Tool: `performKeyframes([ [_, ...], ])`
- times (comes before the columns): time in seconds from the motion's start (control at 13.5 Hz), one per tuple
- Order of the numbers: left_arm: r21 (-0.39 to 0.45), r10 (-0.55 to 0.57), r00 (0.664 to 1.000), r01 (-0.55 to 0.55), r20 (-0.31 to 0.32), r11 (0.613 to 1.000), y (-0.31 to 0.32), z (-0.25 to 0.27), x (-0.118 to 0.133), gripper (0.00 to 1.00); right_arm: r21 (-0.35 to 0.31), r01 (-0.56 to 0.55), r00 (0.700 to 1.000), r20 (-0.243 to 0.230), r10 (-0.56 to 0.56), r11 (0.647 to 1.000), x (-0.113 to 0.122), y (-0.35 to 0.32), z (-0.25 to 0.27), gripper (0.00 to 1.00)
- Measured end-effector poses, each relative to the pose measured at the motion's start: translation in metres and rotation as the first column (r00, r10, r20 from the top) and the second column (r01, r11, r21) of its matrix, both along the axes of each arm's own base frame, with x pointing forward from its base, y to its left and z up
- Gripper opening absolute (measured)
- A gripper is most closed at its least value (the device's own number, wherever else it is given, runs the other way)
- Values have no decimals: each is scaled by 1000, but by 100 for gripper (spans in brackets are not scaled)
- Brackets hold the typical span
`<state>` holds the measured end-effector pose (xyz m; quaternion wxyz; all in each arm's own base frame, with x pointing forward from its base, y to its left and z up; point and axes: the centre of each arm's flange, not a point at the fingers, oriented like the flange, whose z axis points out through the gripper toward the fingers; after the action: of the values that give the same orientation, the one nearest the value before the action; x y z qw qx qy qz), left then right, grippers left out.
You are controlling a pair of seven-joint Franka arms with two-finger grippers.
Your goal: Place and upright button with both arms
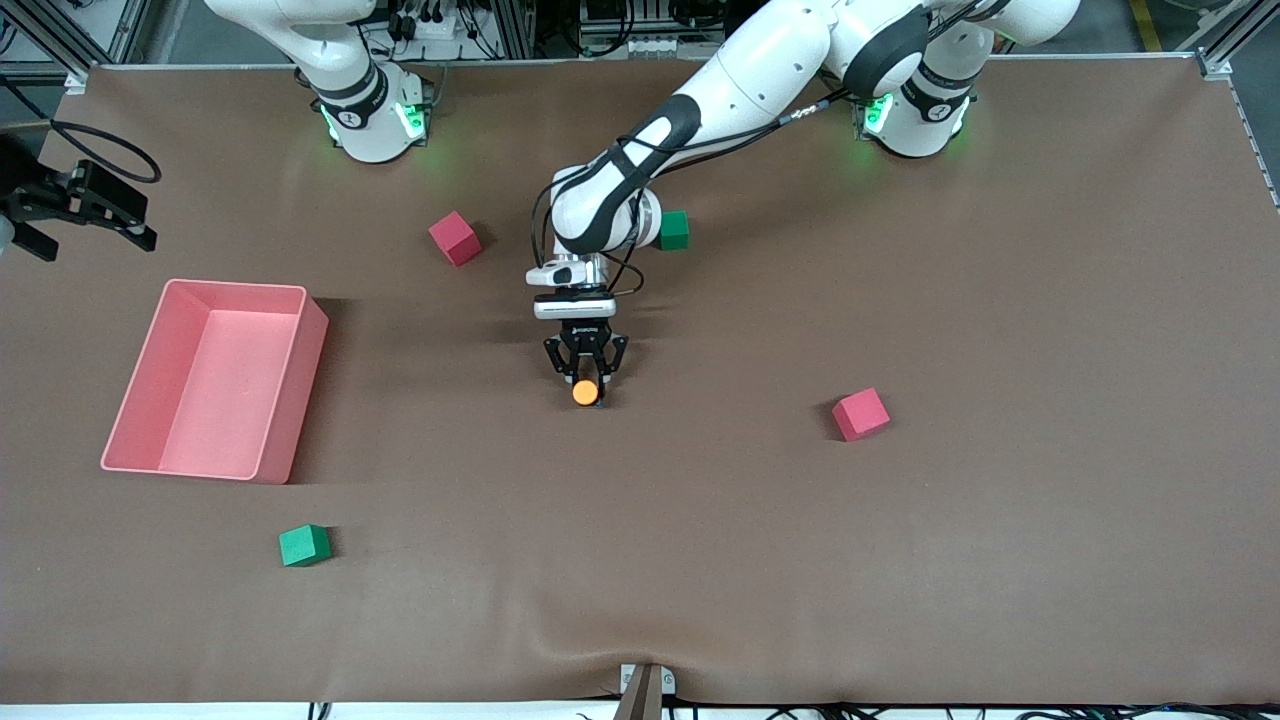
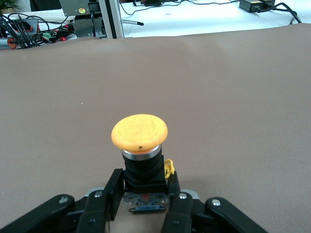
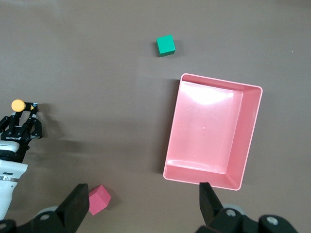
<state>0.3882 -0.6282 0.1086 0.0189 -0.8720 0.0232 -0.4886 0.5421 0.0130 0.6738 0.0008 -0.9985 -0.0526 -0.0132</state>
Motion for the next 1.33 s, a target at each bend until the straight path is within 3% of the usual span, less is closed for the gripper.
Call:
performKeyframes([
  [0.07, 1, -1, 1000, 1, -1, 1000, 0, -1, 0, 46, 0, 0, 1000, 0, 0, 1000, 0, 0, 0, 100],
  [0.3, -4, 4, 1000, -4, -12, 1000, -1, -3, -3, 75, 0, 0, 1000, 0, 0, 1000, 0, 0, 0, 100],
  [0.44, -42, 40, 997, -43, -58, 998, -8, 4, -9, 98, 0, 1, 1000, -1, -1, 1000, 0, 0, 0, 100],
  [0.59, -92, 90, 983, -106, -162, 990, -24, 19, -23, 100, 0, 2, 1000, -2, -2, 1000, 0, -1, -1, 100],
  [0.81, -121, 155, 933, -204, -323, 972, -45, 54, -43, 100, 0, 7, 1000, -2, -7, 1000, 1, -4, -1, 100],
  [1.04, -38, 224, 865, -270, -450, 962, -48, 94, -53, 100, 0, 8, 1000, -3, -8, 1000, 1, -5, -1, 100],
  [1.33, -13, 251, 789, -312, -561, 950, -42, 172, -39, 100, 0, 12, 1000, -5, -12, 1000, 1, -7, -2, 100],
])
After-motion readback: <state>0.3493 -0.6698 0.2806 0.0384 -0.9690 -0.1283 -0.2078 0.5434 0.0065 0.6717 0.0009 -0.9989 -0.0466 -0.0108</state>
